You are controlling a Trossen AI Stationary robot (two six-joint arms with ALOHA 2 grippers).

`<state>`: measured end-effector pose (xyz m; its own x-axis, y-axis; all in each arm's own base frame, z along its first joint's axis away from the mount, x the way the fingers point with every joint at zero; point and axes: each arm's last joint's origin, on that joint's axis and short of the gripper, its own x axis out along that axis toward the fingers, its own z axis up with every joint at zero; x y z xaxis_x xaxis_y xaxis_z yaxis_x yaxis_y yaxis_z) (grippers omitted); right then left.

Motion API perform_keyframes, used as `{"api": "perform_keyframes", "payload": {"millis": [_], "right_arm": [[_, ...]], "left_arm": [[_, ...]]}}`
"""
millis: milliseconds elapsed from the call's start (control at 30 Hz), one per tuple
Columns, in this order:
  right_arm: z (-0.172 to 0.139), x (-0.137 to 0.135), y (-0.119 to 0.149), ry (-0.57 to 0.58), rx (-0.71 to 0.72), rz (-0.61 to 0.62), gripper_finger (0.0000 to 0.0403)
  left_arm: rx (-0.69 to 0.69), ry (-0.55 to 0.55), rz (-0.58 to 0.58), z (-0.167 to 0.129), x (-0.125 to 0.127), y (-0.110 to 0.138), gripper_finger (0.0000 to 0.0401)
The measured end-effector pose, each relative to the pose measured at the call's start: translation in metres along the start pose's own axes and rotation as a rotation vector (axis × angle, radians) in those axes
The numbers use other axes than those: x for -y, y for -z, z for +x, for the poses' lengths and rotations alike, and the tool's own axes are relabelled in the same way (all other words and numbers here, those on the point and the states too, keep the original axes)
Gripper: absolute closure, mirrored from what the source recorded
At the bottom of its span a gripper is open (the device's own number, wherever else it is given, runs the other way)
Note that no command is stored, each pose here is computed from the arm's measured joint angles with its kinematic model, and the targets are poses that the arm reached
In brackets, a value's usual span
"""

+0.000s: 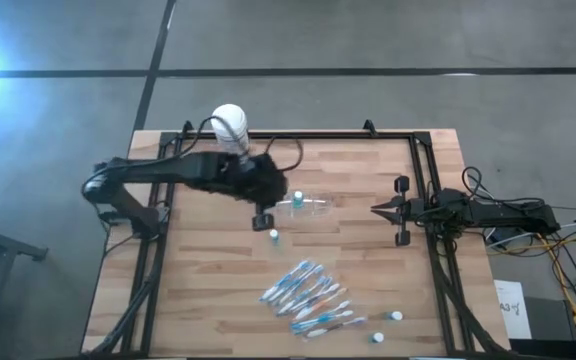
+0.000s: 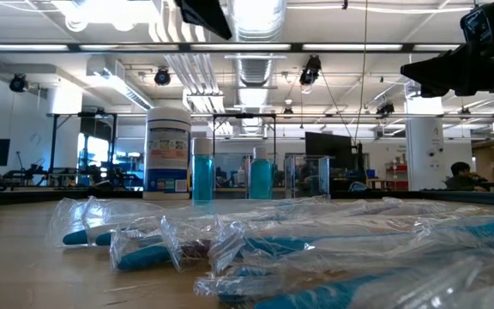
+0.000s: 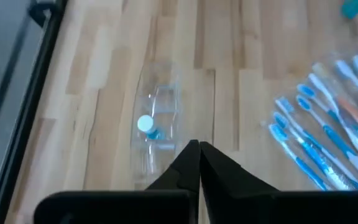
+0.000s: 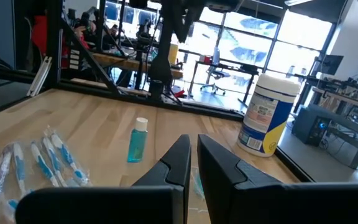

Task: Pick & Place toothbrushing station
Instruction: Put the mouthwash into the transparent organizer

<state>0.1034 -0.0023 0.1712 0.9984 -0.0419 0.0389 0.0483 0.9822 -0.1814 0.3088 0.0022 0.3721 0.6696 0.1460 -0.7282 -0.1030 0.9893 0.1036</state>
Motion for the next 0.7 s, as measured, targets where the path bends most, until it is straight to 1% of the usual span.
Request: {"api": "perform_keyframes", "payload": {"millis": [67, 133, 200, 233, 333, 500, 600, 700], "right_arm": [[0.0, 0.0, 0.0, 0.0, 0.0, 0.0, 0.0374], [0.0, 0.0, 0.0, 0.0, 0.0, 0.0, 0.0374], [0.0, 0.0, 0.0, 0.0, 0.001, 0.0, 0.0374], [0.0, 0.0, 0.0, 0.0, 0.001, 0.0, 0.0374], [0.0, 0.0, 0.0, 0.0, 0.001, 0.0, 0.0374], [0.0, 0.0, 0.0, 0.0, 0.001, 0.0, 0.0374], [0.0, 0.0, 0.0, 0.0, 0.002, 0.0, 0.0374], [0.0, 0.0, 0.0, 0.0, 0.002, 0.0, 0.0374]], "left_arm": [[0.071, 0.014, 0.007, -0.004, 0.002, 0.016, 0.0392], [0.158, 0.083, 0.016, -0.004, 0.004, 0.034, 0.0393], [0.235, 0.155, 0.006, 0.002, 0.005, 0.055, 0.0397], [0.263, 0.174, -0.005, 0.006, 0.005, 0.066, 0.0397], [0.332, 0.182, -0.036, 0.015, 0.006, 0.1, 0.0395], [0.481, 0.173, -0.086, 0.022, 0.008, 0.149, 0.0398], [0.61, 0.182, -0.111, 0.026, 0.008, 0.174, 0.0398], [0.7, 0.185, -0.121, 0.031, 0.009, 0.197, 0.0399]]}}
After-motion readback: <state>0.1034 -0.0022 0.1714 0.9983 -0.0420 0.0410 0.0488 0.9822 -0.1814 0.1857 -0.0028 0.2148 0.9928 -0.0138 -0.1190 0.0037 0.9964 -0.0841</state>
